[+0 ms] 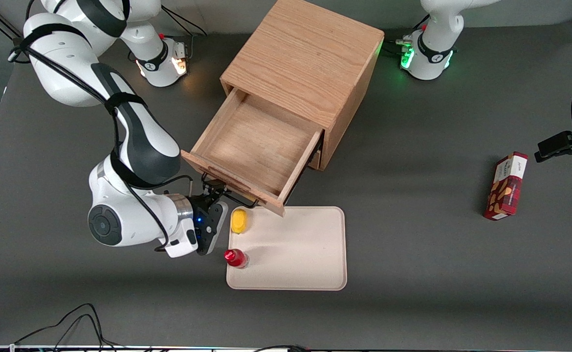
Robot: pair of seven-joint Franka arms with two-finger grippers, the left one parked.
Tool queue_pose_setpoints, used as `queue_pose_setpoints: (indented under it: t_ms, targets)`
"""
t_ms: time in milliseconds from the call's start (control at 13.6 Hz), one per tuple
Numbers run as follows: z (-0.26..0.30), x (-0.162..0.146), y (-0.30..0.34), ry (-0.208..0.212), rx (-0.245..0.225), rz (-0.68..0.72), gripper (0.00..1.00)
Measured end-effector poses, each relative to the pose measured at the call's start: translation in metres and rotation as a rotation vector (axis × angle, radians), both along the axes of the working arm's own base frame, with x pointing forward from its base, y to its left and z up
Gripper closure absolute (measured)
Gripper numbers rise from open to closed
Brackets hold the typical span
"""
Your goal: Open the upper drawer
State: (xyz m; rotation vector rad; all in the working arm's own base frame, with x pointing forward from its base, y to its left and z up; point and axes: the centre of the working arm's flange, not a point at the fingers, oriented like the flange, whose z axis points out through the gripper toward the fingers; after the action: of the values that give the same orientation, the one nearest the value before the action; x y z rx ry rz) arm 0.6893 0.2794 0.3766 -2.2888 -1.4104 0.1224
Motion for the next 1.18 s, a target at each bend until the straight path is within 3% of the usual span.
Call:
queue_pose_setpoints:
  t_ms: [221, 516, 663, 811, 1179]
  targets:
    - [0.008, 0.005, -0.006, -0.039, 0.027, 0.057, 0.00]
    - [0.034, 0.008, -0.018, -0.048, 0.029, 0.065, 0.00]
    - [0.083, 0.008, -0.032, -0.112, 0.019, 0.045, 0.00]
    - [0.156, -0.007, -0.054, -0.181, -0.043, 0.007, 0.00]
    - [0.302, -0.087, -0.089, -0.288, -0.270, -0.129, 0.00]
